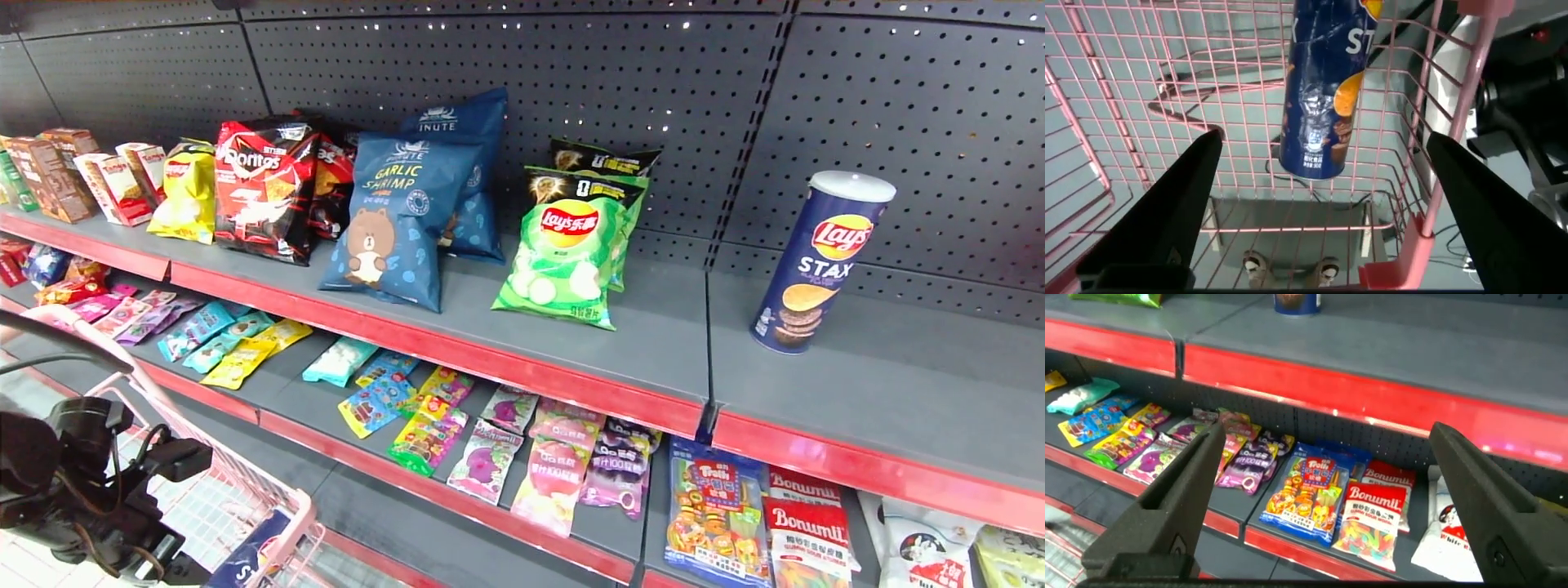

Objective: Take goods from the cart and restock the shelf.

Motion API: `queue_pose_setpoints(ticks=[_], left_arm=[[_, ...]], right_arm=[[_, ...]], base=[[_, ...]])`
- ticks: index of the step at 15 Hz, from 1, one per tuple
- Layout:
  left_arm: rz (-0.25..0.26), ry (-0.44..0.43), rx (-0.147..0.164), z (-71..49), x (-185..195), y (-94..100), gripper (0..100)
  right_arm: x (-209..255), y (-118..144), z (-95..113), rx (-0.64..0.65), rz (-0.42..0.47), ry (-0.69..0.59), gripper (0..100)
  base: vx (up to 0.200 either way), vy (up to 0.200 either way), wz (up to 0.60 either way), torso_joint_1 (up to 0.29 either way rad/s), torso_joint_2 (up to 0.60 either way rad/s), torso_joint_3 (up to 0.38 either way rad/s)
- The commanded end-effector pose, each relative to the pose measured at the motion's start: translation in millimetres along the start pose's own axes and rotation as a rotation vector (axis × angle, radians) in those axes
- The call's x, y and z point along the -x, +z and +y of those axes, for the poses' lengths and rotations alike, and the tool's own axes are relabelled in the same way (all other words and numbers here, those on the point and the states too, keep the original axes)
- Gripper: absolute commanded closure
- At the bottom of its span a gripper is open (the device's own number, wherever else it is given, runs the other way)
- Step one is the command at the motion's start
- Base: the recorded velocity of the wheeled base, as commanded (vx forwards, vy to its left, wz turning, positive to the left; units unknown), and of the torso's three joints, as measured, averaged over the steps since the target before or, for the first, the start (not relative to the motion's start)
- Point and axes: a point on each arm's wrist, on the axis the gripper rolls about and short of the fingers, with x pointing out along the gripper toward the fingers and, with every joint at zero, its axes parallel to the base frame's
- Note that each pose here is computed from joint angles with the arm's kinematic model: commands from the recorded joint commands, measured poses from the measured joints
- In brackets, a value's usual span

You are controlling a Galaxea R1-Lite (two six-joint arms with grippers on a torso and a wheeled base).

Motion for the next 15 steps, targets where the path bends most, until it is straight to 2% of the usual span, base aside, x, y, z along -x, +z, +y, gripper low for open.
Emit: queue_pose_setpoints(ticks=[1, 7, 8, 12, 15], left_arm=[[-0.003, 0.002, -0.006, -0.2, 0, 1.2, 0], [-0.016, 0.011, -0.019, 0.8, 2, 4.8, 0], [-0.042, 0.01, -0.021, 2.8, 2, 7.6, 0], [-0.055, 0.016, -0.025, 4.2, 2, 10.0, 0], [-0.068, 0.009, -0.068, -3.1, 2, 19.7, 0]], right_arm=[[0, 0, 0, 0.0, 0.0, 0.0, 0], [0, 0, 0, -0.001, 0.0, 0.0, 0], [0, 0, 0, -0.001, 0.0, 0.0, 0], [0, 0, 0, -0.001, 0.002, 0.0, 0], [0, 0, 0, -0.001, 0.002, 0.0, 0]], base=[[0.0, 0.0, 0.0, -0.168, 0.36, 0.198], [0.0, 0.0, 0.0, -0.185, 0.42, 0.237], [0.0, 0.0, 0.0, -0.232, 0.53, 0.305], [0.0, 0.0, 0.0, -0.231, 0.54, 0.308], [0.0, 0.0, 0.0, -0.069, 0.18, 0.103]])
